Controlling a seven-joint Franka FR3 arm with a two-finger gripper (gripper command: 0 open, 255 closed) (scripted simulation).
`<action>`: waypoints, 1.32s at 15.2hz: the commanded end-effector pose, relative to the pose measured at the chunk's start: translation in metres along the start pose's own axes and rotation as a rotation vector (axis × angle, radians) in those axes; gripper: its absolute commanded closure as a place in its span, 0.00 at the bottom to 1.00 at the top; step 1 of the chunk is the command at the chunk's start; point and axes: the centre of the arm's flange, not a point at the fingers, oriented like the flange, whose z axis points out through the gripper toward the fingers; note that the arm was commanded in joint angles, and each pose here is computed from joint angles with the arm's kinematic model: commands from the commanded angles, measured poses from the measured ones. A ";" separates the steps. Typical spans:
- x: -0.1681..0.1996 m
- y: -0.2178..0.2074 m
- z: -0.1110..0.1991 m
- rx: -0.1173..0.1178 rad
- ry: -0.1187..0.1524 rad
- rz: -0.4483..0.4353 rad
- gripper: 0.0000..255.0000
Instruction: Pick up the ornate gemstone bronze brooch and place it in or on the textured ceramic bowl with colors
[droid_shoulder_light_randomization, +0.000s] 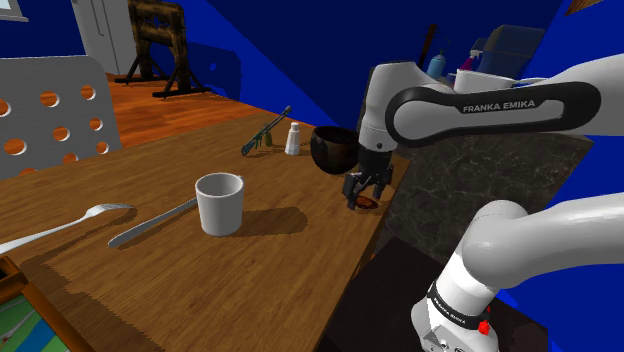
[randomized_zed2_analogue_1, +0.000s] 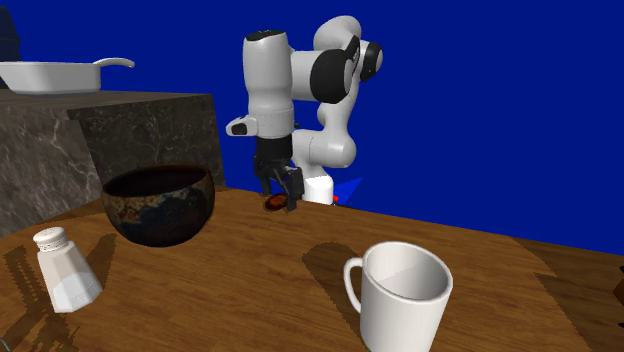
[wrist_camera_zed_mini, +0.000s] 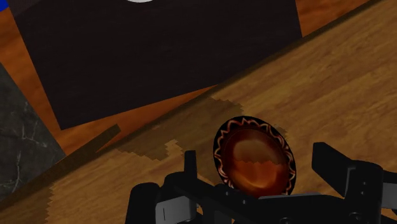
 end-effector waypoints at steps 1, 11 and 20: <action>-0.001 0.000 0.003 0.000 0.001 0.000 0.00; -0.001 0.000 0.003 0.000 0.001 0.000 1.00; -0.002 0.001 -0.013 0.000 0.001 0.000 1.00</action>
